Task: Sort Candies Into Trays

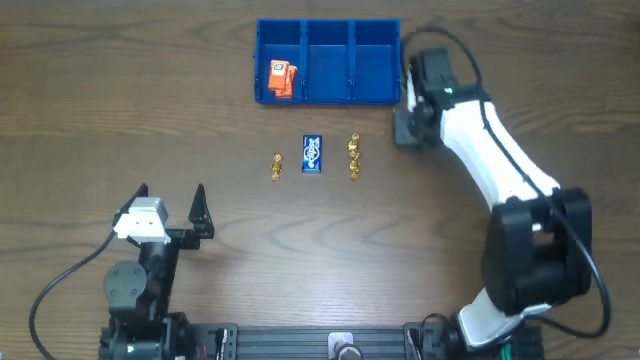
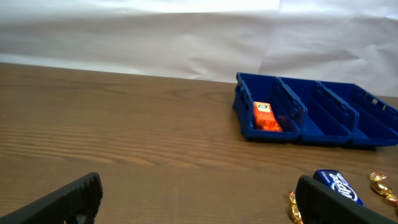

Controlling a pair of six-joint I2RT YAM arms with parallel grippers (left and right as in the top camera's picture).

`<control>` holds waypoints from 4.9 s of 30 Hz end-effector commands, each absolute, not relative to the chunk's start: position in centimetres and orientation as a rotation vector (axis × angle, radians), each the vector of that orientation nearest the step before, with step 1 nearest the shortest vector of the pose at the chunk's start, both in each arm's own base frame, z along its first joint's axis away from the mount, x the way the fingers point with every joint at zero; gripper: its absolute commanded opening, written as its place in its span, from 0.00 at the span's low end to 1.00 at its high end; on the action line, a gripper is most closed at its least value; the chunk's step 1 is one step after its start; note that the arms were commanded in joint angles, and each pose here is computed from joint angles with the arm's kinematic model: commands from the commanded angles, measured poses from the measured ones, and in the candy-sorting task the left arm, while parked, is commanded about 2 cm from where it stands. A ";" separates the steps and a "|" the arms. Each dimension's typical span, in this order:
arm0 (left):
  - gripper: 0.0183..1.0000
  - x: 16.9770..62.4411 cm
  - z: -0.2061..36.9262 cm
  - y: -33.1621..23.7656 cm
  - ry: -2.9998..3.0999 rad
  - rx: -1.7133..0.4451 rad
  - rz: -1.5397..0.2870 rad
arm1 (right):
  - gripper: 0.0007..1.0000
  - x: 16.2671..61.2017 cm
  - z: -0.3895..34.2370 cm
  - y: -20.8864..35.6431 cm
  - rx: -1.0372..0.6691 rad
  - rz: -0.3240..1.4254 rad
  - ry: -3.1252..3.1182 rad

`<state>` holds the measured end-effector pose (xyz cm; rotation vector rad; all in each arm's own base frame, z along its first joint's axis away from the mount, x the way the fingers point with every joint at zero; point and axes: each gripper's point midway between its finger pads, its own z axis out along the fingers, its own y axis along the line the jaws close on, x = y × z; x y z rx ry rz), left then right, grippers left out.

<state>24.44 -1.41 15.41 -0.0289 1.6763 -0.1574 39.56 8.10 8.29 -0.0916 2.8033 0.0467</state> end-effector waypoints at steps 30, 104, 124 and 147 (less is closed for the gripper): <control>1.00 24.3 13.8 -1.8 1.723 -0.010 -0.172 | 0.20 51.6 15.4 23.0 -0.030 0.083 2.215; 1.00 24.3 13.8 -1.8 1.723 -0.010 -0.172 | 0.27 36.0 0.1 26.4 -0.042 -0.031 2.885; 1.00 24.3 13.8 -1.8 1.723 -0.010 -0.172 | 0.18 49.1 24.4 23.5 -0.053 -0.010 2.212; 1.00 24.3 13.8 -1.8 1.723 -0.010 -0.172 | 0.18 52.3 14.0 23.5 -0.058 -0.048 2.357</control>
